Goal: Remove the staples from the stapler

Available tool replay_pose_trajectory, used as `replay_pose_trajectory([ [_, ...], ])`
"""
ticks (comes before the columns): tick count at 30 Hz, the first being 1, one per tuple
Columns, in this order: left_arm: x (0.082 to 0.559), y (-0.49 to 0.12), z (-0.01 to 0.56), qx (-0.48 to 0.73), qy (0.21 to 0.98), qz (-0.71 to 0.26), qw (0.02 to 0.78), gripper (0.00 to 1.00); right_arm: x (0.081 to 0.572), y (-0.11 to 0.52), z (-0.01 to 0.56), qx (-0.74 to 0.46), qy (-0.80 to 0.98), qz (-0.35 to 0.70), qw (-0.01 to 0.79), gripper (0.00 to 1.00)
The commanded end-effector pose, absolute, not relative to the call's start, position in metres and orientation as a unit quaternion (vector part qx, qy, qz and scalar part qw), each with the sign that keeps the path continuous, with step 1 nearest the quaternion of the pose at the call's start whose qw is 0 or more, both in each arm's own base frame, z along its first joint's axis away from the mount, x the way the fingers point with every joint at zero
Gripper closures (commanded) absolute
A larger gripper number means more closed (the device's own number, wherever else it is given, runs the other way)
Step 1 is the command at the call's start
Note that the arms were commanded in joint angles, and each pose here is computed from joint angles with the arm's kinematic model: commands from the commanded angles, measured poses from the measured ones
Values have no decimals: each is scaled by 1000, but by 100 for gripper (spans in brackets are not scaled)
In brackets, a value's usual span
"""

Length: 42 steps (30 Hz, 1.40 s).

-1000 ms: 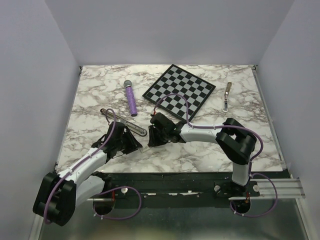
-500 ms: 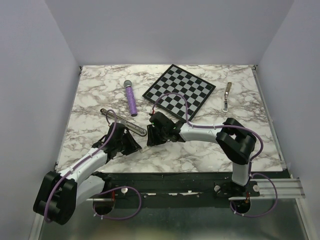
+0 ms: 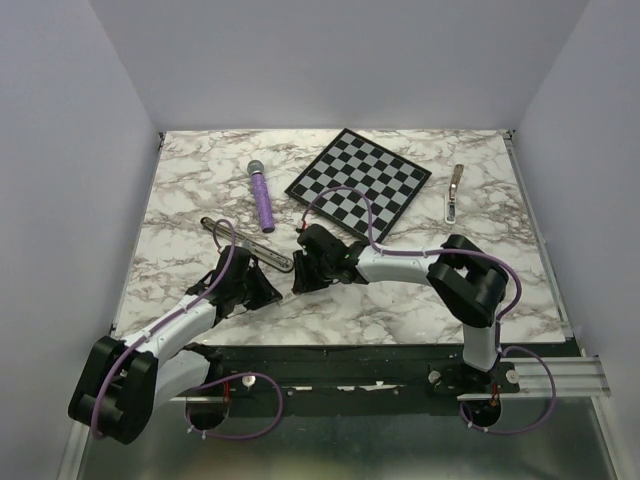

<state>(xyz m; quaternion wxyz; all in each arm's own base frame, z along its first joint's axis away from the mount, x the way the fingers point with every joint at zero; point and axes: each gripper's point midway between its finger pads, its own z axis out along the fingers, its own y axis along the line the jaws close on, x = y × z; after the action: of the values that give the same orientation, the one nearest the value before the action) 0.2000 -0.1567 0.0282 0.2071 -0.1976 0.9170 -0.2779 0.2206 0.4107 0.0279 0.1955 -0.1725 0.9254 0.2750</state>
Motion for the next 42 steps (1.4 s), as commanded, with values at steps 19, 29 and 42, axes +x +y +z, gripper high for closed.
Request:
replay_pose_trajectory([
  [19,201,-153,49,-209,913,-275,219,45,232,400,61,-181,912,264,255,41],
  [29,238,-90,94,-236,911,-196,274,15,229,407,56,-220,918,176,278,0],
  [42,255,-29,123,-308,880,-169,321,1,219,425,39,-255,923,115,266,0],
])
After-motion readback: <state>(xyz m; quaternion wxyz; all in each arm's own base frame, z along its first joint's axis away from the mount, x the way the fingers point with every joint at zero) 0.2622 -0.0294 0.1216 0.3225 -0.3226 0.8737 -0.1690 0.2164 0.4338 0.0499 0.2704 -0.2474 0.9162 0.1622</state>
